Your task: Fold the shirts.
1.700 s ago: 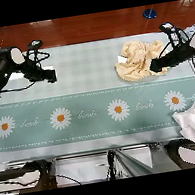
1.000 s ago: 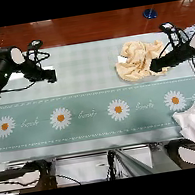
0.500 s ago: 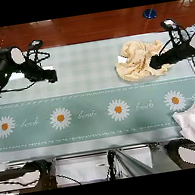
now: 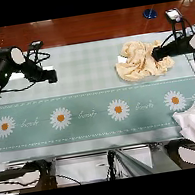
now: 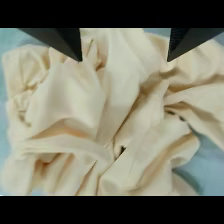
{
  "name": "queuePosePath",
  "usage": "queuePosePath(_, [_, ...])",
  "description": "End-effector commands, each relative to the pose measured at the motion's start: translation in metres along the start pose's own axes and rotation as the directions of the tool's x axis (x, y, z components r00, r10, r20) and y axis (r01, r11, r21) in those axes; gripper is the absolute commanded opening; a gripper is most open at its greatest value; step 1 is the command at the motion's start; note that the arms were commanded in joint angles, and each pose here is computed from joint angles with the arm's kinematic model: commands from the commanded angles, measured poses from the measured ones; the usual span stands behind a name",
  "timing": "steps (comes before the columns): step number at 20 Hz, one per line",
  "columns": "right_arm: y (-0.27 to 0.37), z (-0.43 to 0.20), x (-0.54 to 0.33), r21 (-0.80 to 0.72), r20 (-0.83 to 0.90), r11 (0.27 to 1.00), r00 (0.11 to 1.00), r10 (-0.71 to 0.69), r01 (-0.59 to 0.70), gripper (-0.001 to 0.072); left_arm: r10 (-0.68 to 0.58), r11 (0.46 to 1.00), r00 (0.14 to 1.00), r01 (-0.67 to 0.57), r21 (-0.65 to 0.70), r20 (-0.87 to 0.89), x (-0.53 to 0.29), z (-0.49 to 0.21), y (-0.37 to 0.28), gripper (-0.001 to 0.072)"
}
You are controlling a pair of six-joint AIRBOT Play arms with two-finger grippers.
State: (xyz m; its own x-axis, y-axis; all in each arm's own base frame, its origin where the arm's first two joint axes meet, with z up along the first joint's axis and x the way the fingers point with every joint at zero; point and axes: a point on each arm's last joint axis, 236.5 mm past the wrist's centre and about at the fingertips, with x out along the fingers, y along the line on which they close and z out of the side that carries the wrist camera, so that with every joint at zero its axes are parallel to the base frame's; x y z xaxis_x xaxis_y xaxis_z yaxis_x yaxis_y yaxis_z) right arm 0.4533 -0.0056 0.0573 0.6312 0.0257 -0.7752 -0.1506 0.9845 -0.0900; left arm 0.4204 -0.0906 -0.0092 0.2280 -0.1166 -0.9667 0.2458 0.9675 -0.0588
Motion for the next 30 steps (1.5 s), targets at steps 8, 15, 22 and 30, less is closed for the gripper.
queuePosePath(8, [-0.053,-0.035,0.076,0.235,-0.066,0.969,0.996,-0.060,0.074,0.0594,0.022,1.000,1.000,-0.022,-0.004,-0.014,0.000,-0.004,0.010,0.0720])
queuePosePath(15, [-0.013,-0.062,0.140,0.481,-0.088,0.875,0.990,0.112,-0.056,0.0403,0.022,1.000,1.000,-0.022,-0.004,-0.014,0.000,-0.004,0.010,0.0720])
queuePosePath(22, [0.037,0.014,0.083,0.439,0.164,0.823,0.933,0.321,-0.361,0.0028,0.020,0.997,1.000,-0.018,0.076,-0.024,-0.010,-0.004,0.009,0.0363])
queuePosePath(30, [0.145,0.148,-0.219,0.065,0.612,0.495,0.426,0.666,-0.867,0.0028,-0.206,0.977,0.957,0.188,0.101,0.207,-0.134,0.044,-0.054,0.0382])
